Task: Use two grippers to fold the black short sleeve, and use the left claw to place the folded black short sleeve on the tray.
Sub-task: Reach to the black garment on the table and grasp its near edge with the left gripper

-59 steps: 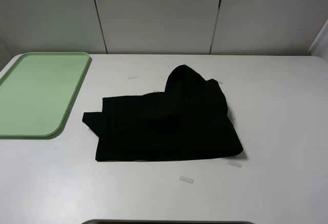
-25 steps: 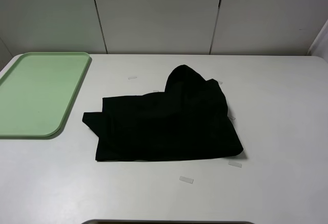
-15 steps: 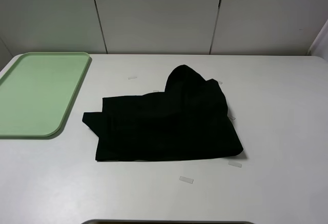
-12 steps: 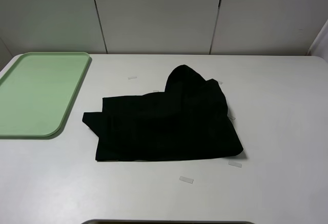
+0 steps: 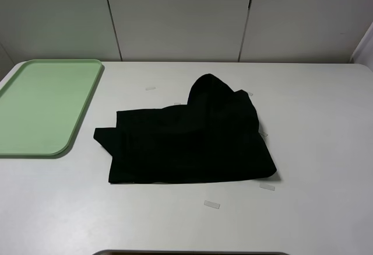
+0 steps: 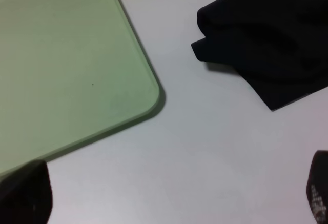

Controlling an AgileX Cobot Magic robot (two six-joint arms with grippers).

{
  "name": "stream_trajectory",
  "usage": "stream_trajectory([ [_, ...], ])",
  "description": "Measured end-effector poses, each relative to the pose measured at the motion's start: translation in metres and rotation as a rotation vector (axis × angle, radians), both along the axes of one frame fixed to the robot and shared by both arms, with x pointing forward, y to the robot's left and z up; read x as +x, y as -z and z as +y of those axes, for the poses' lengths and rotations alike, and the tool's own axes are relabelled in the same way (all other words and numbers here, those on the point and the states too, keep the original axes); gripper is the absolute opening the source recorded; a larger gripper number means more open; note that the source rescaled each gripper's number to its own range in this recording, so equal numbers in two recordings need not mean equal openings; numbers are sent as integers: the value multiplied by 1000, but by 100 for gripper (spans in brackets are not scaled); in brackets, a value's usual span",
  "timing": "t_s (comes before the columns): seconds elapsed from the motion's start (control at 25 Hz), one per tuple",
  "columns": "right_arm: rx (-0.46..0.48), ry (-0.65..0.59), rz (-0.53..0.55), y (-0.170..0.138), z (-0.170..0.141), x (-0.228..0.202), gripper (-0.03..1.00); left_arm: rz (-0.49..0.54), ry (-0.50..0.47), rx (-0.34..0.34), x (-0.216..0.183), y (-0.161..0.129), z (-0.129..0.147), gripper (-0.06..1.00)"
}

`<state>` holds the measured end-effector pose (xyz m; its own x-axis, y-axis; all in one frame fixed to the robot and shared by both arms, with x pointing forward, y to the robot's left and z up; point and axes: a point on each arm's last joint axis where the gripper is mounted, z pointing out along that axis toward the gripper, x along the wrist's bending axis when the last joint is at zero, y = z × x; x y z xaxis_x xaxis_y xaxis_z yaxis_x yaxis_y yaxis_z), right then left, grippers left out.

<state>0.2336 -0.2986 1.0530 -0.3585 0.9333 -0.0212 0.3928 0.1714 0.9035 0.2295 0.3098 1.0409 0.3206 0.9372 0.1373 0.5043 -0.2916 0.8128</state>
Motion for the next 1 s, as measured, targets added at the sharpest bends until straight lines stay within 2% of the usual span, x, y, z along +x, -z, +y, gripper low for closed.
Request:
stream_trajectory([
  [0.56, 0, 0, -1, 0, 0, 0, 100, 0, -1, -1, 0, 0, 0, 100],
  [0.76, 0, 0, -1, 0, 0, 0, 100, 10, 3, -22, 0, 1, -2, 100],
  [0.84, 0, 0, -1, 0, 0, 0, 100, 19, -10, -46, 0, 1, -2, 100],
  [1.0, 0, 0, -1, 0, 0, 0, 100, 82, -59, -148, 7, -4, -7, 100],
])
